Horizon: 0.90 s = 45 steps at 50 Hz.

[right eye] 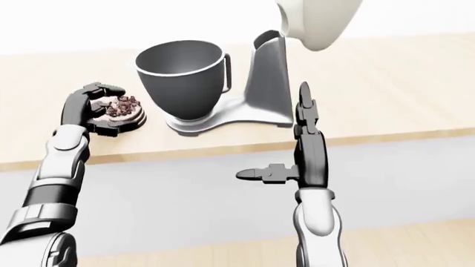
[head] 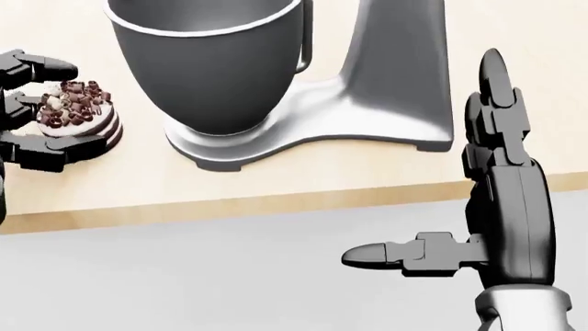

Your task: Place the cake in the stand mixer bowl.

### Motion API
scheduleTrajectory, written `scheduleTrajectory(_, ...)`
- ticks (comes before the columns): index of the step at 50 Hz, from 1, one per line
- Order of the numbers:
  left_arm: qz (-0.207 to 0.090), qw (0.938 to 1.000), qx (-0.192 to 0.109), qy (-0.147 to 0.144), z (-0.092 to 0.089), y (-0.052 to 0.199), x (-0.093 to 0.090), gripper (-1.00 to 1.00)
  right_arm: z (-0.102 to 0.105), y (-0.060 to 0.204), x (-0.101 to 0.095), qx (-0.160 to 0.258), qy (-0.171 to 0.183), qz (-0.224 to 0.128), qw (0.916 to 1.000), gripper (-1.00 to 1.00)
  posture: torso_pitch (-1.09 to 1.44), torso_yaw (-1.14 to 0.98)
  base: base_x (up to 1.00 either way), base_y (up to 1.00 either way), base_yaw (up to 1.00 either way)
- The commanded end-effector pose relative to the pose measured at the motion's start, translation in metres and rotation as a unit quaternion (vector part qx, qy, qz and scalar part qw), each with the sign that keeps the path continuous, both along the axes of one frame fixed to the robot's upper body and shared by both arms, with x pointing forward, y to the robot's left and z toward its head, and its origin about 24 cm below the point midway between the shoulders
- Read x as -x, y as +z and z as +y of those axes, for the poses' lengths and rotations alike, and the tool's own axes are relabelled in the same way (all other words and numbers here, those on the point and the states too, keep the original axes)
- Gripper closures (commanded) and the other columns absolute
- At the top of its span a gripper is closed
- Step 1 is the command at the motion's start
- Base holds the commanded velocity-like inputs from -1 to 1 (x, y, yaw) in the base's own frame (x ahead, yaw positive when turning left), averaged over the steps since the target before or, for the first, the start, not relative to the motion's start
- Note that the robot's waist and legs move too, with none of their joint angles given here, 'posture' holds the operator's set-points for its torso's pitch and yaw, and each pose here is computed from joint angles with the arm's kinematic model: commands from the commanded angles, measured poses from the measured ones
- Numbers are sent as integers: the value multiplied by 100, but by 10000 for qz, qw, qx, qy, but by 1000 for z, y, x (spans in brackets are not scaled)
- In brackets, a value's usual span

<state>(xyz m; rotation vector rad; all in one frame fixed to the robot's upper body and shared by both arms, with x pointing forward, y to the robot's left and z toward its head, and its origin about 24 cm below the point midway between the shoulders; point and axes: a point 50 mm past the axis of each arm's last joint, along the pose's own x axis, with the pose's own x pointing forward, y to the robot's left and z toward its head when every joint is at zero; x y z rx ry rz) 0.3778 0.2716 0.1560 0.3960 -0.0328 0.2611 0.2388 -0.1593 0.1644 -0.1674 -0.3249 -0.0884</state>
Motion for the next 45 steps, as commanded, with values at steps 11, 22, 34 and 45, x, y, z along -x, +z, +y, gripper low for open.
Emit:
scheduleTrajectory(11,41,9991,-116,-406,-11,6,0,100,2,15,5,27,51,-448,9990,-100,0,0,0,0,0)
scheduleTrajectory(22,-142,9989,-133,-422,-10,24,2,100,1,15,6,30,21,-449,9990,-100,0,0,0,0,0)
scheduleTrajectory(34,-251,9986,-156,-439,-9,36,0,100,0,16,8,32,-11,-463,9989,-100,0,0,0,0,0)
scheduleTrajectory(45,-361,9982,-208,-427,-7,53,1,100,0,17,9,39,-27,-476,9989,-100,0,0,0,0,0)
